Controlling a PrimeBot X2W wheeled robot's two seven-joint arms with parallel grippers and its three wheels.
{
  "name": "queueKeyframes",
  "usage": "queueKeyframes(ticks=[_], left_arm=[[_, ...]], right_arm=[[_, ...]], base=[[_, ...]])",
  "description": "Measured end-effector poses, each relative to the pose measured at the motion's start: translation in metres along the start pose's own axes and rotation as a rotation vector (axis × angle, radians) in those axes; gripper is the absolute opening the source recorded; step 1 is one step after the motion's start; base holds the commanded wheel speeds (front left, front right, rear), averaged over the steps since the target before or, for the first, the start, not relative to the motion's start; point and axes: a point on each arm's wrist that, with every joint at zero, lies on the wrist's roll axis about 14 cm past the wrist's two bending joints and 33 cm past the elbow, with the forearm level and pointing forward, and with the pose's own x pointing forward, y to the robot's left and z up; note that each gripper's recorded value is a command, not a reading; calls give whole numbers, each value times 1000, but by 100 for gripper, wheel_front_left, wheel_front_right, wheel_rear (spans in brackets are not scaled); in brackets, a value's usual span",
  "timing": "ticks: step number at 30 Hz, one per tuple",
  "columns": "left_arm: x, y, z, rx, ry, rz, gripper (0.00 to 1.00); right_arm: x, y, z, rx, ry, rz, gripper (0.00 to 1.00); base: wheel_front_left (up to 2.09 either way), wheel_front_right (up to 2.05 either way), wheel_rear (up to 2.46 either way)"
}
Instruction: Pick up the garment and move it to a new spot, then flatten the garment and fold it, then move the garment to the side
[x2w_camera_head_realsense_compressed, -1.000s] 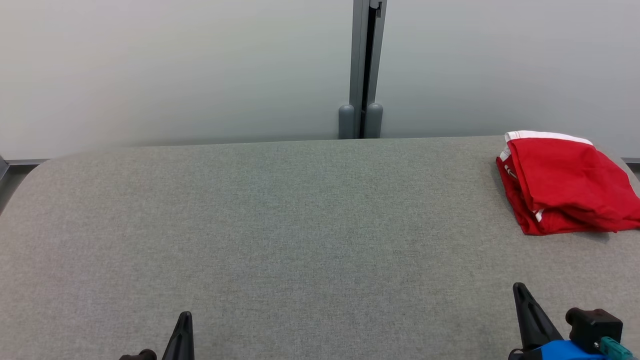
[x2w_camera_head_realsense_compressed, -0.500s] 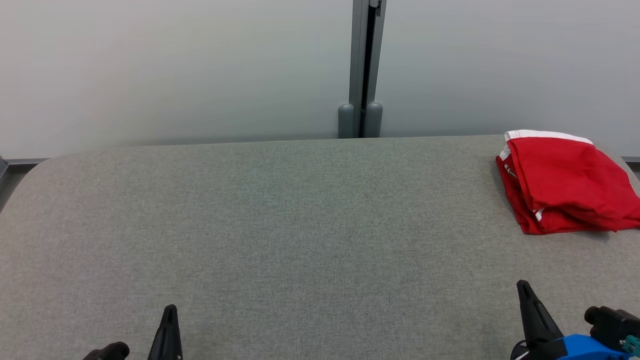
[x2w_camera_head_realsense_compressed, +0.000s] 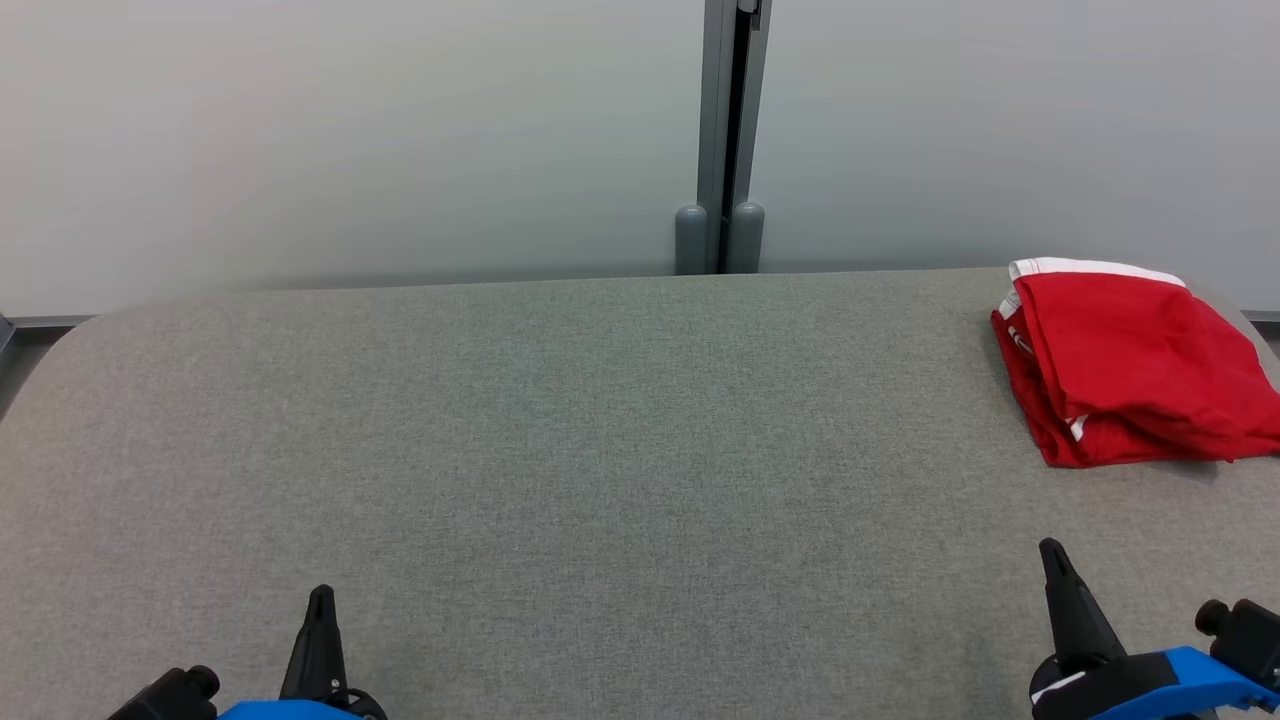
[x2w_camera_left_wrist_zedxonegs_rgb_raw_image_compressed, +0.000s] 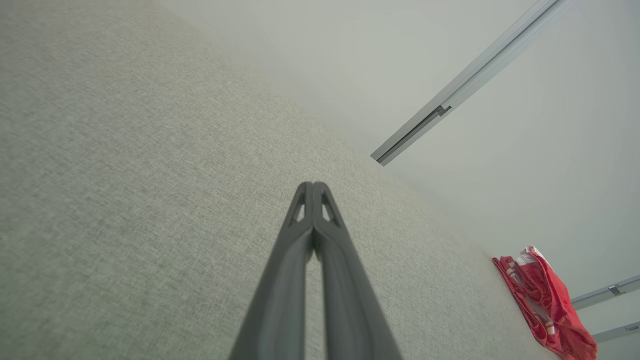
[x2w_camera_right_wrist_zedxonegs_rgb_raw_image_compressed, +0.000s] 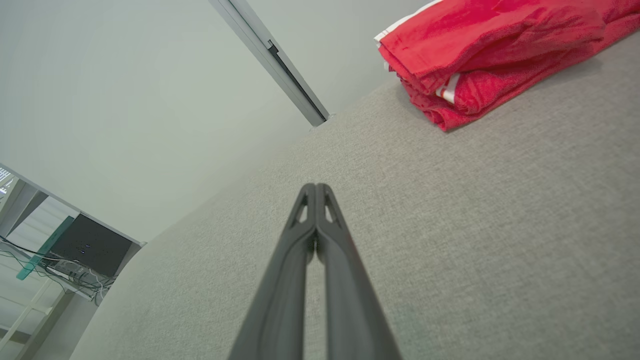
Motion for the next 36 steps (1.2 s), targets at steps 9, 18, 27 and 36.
queueKeyframes(ticks=[9, 18, 27, 36], left_arm=[[6, -3, 7, -123, -9, -2, 0], [11, -5, 15, -247, -20, -7, 0], [16, -9, 22, -348, -26, -20, 0], [20, -12, 30, -442, -38, -38, 0]], right_arm=[[4, 2, 4, 129, -10, 5, 0], [8, 4, 8, 257, -18, 14, 0], [10, 6, 10, 362, -20, 20, 0], [13, 8, 14, 457, -29, 33, 0]], base=[[0, 0, 0], [0, 0, 0], [0, 0, 0], [0, 0, 0]])
